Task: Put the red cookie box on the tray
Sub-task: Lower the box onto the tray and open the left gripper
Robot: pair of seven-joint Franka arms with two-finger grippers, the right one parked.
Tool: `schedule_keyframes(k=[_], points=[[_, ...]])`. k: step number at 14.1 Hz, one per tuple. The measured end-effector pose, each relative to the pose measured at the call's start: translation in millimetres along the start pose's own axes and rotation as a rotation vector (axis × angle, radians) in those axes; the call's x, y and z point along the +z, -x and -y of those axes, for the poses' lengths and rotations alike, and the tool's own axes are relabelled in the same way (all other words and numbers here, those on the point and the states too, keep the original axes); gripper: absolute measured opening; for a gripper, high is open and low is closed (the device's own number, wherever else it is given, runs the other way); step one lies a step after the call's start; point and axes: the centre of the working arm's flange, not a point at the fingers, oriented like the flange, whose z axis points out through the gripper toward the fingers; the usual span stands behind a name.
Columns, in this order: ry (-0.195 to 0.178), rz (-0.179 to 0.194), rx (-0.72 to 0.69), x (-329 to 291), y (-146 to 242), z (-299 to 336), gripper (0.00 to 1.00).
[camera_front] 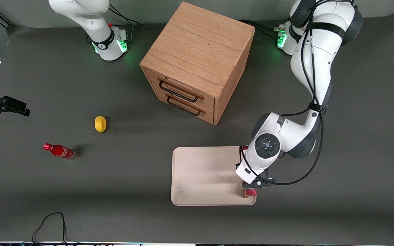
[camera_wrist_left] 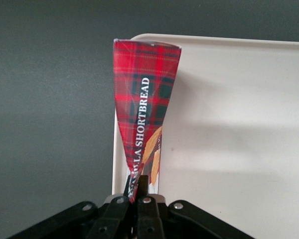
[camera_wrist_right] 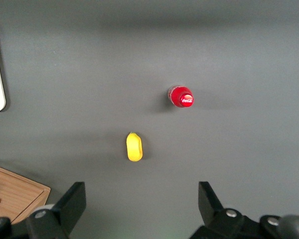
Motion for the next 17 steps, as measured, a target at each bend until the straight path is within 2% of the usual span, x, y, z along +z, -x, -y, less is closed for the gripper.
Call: schedule_keyframes(k=[5, 6, 11, 14, 15, 17], points=[[0.008, -0.009, -0.003, 1.4, 0.3, -2.4, 0.03], [0.01, -0.012, -0.003, 2.0, 0.4, -2.7, 0.07], [0.021, -0.028, -0.032, -2.2, -2.7, -2.3, 0.63], [0.031, -0.057, -0.049, -29.0, -11.1, 1.9, 0.94], [0.019, -0.054, -0.06, -49.7, -13.8, 8.4, 1.0], [-0.007, -0.052, -0.088, -110.7, -17.3, 29.1, 1.0]])
